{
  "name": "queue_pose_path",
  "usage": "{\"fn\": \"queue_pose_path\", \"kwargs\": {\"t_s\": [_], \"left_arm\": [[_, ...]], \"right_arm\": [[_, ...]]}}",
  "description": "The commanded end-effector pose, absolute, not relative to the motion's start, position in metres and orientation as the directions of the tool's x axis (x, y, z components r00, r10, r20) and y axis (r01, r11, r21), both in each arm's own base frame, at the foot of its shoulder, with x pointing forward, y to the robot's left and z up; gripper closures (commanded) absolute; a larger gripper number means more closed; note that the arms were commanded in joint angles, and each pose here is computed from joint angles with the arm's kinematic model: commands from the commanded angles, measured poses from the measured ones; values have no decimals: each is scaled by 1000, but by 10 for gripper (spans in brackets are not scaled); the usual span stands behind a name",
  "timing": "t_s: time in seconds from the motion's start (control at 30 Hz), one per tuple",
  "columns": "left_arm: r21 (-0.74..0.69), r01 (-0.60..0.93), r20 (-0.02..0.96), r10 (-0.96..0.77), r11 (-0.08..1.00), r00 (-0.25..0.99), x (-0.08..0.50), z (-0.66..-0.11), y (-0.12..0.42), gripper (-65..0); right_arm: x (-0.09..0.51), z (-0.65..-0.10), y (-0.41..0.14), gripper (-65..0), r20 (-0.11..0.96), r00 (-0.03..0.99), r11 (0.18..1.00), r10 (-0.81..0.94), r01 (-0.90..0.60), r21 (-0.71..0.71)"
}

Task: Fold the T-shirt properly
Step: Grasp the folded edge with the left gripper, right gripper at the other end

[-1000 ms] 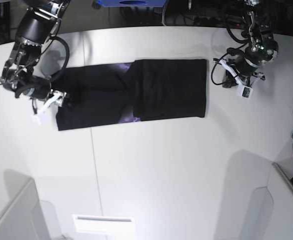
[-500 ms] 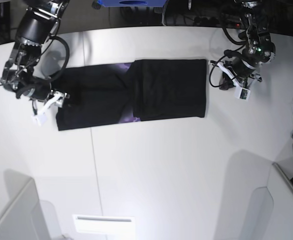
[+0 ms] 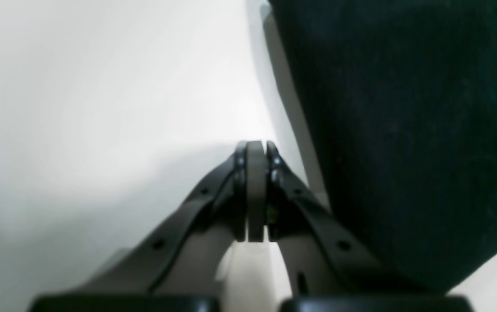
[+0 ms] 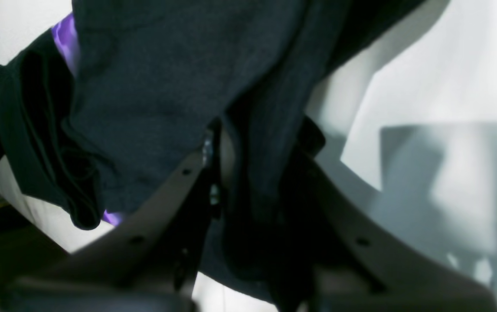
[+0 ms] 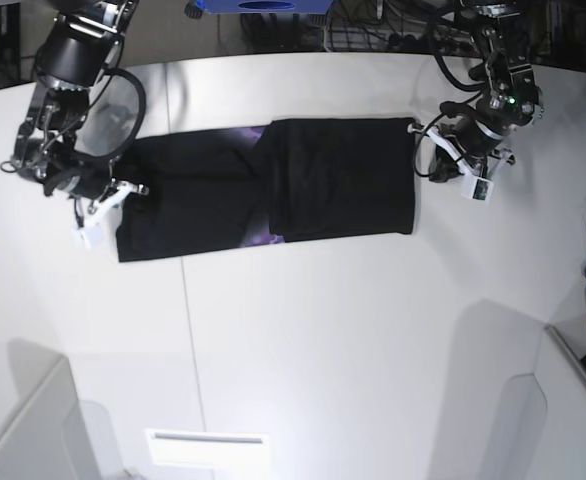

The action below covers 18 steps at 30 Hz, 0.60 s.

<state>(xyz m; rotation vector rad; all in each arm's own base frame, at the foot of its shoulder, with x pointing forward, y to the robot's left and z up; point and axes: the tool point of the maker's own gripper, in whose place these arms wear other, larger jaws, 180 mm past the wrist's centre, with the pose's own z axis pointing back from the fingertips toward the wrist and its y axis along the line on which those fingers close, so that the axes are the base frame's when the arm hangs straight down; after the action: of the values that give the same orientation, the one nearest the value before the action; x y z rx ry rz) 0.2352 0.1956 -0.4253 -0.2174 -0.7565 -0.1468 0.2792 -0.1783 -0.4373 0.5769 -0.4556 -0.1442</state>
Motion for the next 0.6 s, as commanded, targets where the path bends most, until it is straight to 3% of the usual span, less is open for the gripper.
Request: {"fn": "queue_pose_path", "kwargs": {"t_s": [0.0, 0.17, 0.37, 0.57], "left_arm": [[-143, 227, 702, -63, 963, 709, 238, -422, 191, 0], [-172, 296, 693, -99, 939, 714, 235, -427, 161, 0], [-175, 267, 685, -77, 948, 724, 243, -430, 146, 0], [-190, 280, 696, -72, 941, 714, 251, -426, 134, 0]], "right_arm": [[290, -428, -186, 0, 412, 874, 841, -256, -8, 540], [295, -426, -191, 0, 445, 878, 887, -174, -56, 458], [300, -413, -199, 0, 511, 858, 947, -50, -122, 298], [304, -401, -203, 0, 536, 842, 957, -59, -105, 272]]}}
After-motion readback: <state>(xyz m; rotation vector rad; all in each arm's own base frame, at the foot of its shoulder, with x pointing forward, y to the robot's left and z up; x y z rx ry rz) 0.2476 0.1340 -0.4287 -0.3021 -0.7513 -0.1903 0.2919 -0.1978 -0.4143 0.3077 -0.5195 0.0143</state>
